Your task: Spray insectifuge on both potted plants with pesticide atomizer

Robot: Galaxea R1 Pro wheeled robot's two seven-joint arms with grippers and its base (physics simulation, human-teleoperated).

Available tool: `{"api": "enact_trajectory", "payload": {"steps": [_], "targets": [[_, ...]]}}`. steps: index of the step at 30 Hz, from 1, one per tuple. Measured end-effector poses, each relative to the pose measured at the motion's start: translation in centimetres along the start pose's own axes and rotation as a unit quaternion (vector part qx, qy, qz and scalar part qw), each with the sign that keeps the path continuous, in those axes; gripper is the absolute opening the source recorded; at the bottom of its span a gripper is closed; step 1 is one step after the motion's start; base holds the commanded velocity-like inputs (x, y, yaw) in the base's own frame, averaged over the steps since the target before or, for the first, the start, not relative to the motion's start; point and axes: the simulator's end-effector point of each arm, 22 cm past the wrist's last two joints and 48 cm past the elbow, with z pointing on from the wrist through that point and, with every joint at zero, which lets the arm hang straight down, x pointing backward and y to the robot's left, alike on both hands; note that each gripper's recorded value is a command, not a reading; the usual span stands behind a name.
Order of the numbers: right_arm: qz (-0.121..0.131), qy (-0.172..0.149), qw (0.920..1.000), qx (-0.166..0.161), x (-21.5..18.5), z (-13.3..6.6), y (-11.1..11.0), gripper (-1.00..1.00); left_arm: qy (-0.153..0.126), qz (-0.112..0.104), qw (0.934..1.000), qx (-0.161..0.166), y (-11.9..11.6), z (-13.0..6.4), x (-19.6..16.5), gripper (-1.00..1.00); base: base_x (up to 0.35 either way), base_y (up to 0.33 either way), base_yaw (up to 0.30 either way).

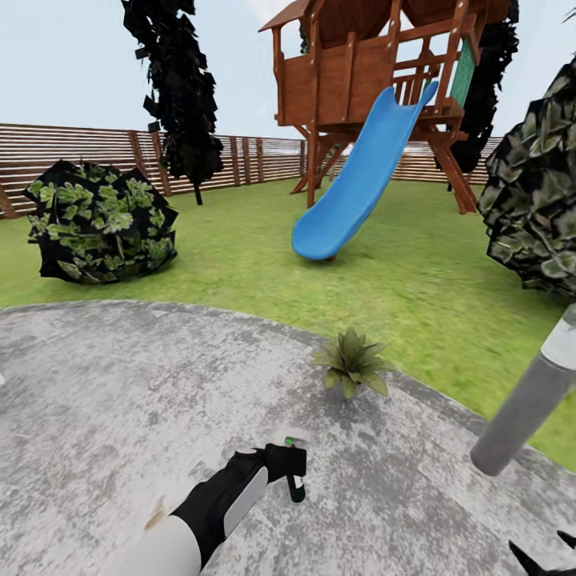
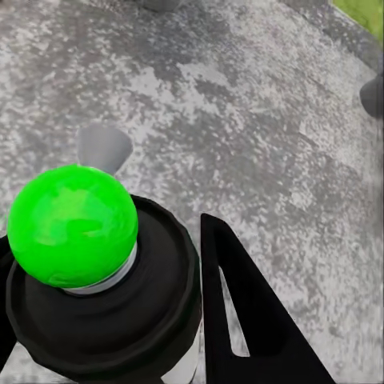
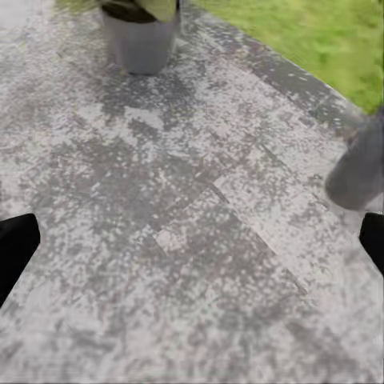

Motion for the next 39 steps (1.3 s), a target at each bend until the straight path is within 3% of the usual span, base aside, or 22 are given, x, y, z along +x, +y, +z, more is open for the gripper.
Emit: {"api": "enact_trajectory", "payload": {"steps": [1,3,6,8,10,16,27,30,33,39], "targets": [[0.021,0.049,0.9985,0.013,6.3,-2.1,0.5,1.0,-0.001,0.0,1.0,0.0,-0.1,0.0,0.0,-1.0,0.0,0.0,-0.298],[0.004,0.054,0.9971,0.053,7.9,-4.2,-0.9,1.0,-0.002,0.0,1.0,-0.002,0.0,0.0,-0.1,-1.0,0.0,0.0,-0.298],[0.028,0.039,0.9951,0.087,11.3,-6.1,3.2,1.0,-0.026,-0.023,0.9994,0.005,-0.2,0.0,-1.2,-1.0,0.0,0.0,-0.298],[0.027,0.045,0.9908,0.124,13.6,-8.9,3.8,1.0,-0.045,-0.026,0.9986,0.005,-0.1,-0.1,-1.9,-1.0,0.091,0.0,-0.298],[0.006,0.049,0.9884,0.144,13.9,-10.4,2.6,1.0,-0.05,-0.025,0.9984,0.008,-0.2,-0.1,-2.0,-1.0,0.312,0.0,-0.298],[0.006,0.052,0.986,0.158,14.1,-11.3,1.8,1.0,-0.047,-0.024,0.9986,0.006,0.0,0.1,-1.5,-1.0,0.319,-0.066,-0.256],[0.016,0.06,0.9864,0.152,15.2,-11.0,2.5,1.0,-0.048,-0.026,0.9985,-0.002,0.8,0.3,-0.7,-1.0,0.32,-0.105,-0.008],[0.013,0.059,0.9864,0.153,14.9,-11.1,2.3,1.0,-0.04,-0.027,0.9988,-0.006,1.1,0.4,0.0,-1.0,0.32,-0.119,0.0],[0.004,0.056,0.9862,0.156,14.3,-11.3,1.9,1.0,-0.007,-0.034,0.9992,-0.02,2.4,0.8,2.8,-1.0,0.32,-0.121,0.0],[-0.002,0.054,0.9861,0.157,13.9,-11.4,1.6,1.0,0.008,-0.038,0.9989,-0.027,3.1,0.9,4.1,-1.0,0.32,-0.13,0.0]]}}
